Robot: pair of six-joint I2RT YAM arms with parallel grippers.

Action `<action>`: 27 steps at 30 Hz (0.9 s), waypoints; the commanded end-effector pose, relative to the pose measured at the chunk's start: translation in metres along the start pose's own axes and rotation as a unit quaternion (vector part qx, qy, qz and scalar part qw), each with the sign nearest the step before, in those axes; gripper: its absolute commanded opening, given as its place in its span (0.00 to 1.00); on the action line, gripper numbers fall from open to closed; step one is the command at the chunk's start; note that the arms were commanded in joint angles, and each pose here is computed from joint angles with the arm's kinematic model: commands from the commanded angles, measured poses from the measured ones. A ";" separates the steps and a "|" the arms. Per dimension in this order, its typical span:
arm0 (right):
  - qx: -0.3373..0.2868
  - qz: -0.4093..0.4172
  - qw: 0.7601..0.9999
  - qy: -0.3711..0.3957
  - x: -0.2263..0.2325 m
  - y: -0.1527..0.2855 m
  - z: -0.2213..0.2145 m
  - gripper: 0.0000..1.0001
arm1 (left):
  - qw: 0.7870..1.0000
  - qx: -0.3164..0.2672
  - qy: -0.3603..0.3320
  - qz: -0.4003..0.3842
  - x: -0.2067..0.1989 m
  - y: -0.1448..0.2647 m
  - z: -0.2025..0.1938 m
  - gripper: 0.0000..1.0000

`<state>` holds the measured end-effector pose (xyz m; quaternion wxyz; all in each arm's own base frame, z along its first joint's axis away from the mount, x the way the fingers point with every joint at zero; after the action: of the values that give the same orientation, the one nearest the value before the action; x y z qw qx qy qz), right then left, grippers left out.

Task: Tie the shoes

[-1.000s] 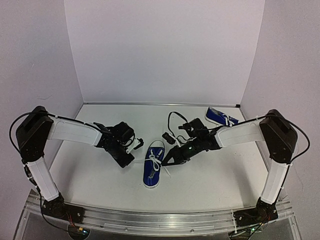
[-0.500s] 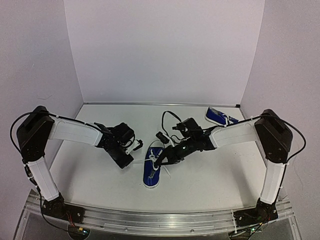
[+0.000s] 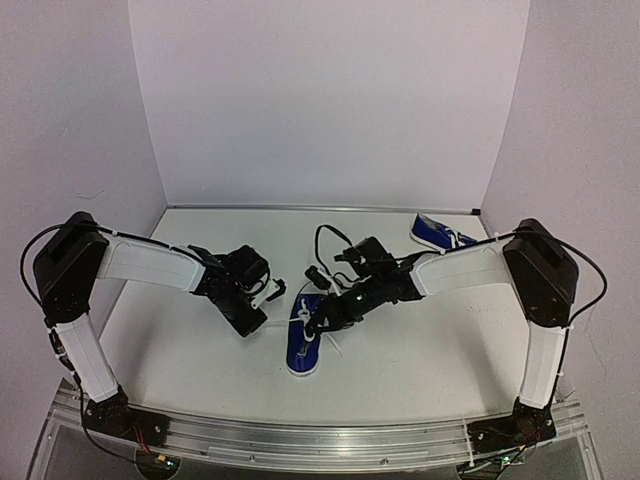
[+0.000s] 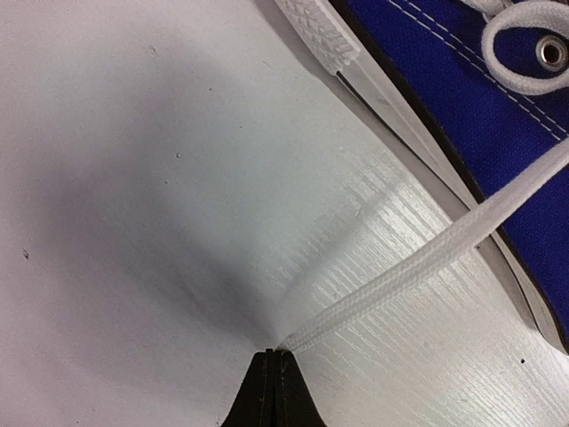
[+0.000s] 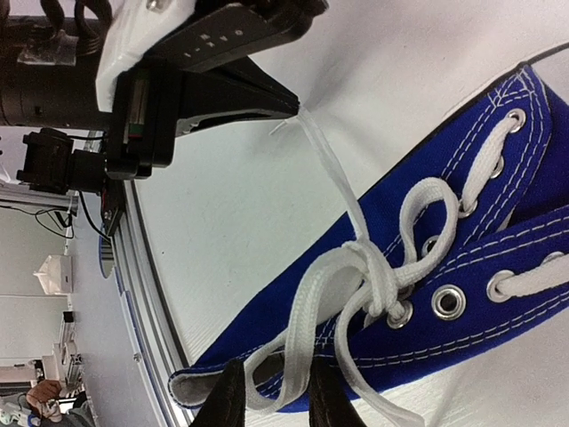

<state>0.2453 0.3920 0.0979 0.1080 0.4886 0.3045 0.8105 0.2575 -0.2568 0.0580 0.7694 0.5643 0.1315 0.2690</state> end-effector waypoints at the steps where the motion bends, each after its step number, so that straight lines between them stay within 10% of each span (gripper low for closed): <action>1: 0.001 -0.032 0.999 0.005 -0.006 -0.004 0.002 0.21 | 0.999 -0.036 -0.009 -0.004 0.002 0.013 0.017 0.00; 7: -0.010 -0.076 0.997 0.015 -0.006 0.010 0.004 0.00 | 0.996 -0.074 -0.015 -0.036 -0.007 0.021 0.024 0.01; 21: -0.061 -0.142 0.988 -0.003 -0.026 0.072 0.006 0.00 | 0.994 -0.070 -0.047 -0.065 -0.016 0.013 0.019 0.00; 27: -0.037 -0.121 0.992 0.001 -0.026 0.064 0.001 0.00 | 0.978 -0.185 -0.064 -0.071 -0.019 0.047 0.045 0.31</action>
<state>0.2742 0.3280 0.1229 0.2427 0.4471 0.3160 0.8008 0.2463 -0.2783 0.0726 0.8334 0.5036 0.1145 0.1969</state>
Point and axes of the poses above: each gripper's point midway between its finger pads, its own y axis back along the fingers, its own x axis along the line the jaws close on, z = x × y, the point moved 4 cm from there along y, back along the fingers, and after that the axes turned 8 degrees about -y, right-handed, at the moved point
